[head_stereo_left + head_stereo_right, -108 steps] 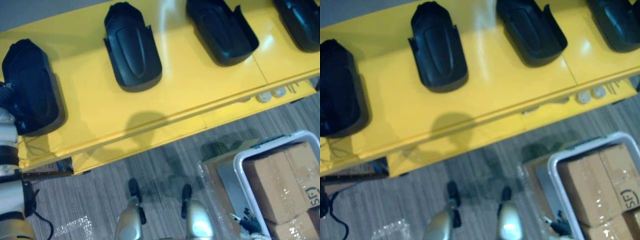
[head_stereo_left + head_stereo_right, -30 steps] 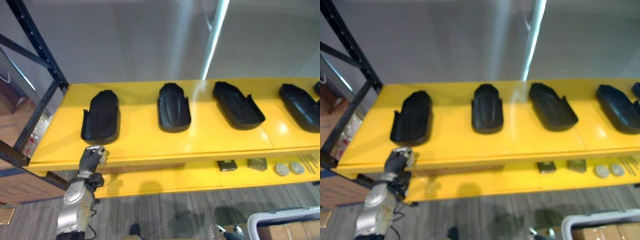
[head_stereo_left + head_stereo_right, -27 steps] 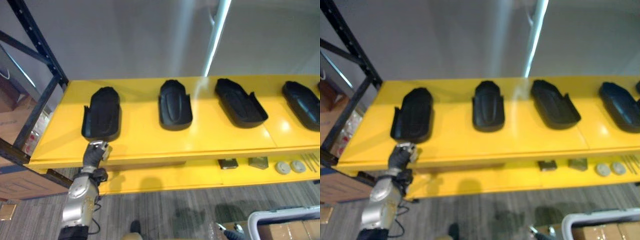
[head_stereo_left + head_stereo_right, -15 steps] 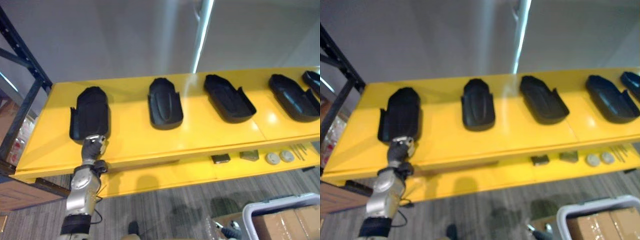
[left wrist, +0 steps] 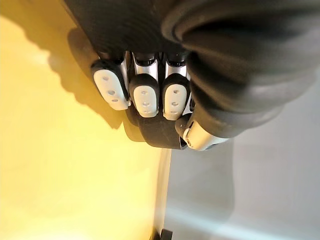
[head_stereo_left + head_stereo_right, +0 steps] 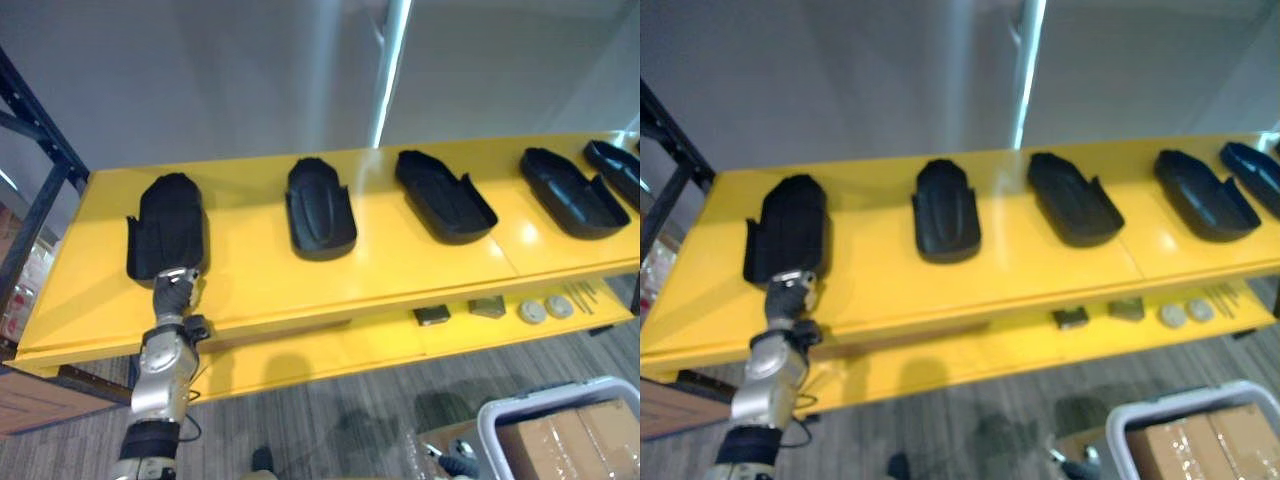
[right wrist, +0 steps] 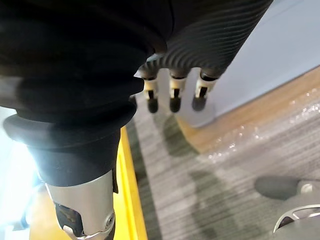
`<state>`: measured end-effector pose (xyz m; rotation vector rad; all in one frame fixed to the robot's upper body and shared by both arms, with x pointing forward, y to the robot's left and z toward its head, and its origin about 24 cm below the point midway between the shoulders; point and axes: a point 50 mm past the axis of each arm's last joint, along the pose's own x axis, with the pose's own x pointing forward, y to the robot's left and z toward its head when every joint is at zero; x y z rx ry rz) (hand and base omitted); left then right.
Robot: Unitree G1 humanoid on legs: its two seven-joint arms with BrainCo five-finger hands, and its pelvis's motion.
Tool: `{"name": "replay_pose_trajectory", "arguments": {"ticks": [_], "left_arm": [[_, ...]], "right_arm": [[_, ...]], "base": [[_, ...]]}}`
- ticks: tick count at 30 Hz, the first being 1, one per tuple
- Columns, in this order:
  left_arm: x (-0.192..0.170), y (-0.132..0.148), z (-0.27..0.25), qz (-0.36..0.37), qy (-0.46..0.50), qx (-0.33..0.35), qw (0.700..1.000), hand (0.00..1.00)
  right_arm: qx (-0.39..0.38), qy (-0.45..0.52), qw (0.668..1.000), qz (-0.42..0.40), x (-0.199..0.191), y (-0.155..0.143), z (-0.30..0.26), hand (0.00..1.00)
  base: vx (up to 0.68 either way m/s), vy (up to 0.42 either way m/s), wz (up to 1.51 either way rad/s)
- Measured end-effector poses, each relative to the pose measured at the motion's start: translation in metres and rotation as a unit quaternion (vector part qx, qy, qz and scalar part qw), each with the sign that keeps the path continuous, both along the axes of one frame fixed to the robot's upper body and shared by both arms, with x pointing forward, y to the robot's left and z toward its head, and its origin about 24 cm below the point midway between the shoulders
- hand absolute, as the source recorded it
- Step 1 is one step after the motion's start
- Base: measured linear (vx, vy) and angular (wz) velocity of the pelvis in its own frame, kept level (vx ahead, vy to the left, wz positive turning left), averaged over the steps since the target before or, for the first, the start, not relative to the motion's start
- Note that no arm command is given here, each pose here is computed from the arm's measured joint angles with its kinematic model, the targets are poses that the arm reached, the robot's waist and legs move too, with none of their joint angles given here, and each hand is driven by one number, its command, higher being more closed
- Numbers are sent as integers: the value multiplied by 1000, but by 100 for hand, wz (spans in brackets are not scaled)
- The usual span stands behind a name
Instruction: Walk over and take plastic housings, then place them on the shelf
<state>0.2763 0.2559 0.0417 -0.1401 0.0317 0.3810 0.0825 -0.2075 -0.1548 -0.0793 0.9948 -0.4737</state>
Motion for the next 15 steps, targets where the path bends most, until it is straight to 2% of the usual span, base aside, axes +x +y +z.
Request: {"name": "replay_pose_trajectory", "arguments": {"ticks": [11,15], "left_arm": [[-2,3,-1,18,1,10,1000,100],[-26,-7,-2,-3,-25,-27,999,100]], "right_arm": [[2,4,1000,7,0,3,-1,0],[7,3,1000,5,0,6,-1,0]], "base": [[0,0,0],[4,-10,10]]}}
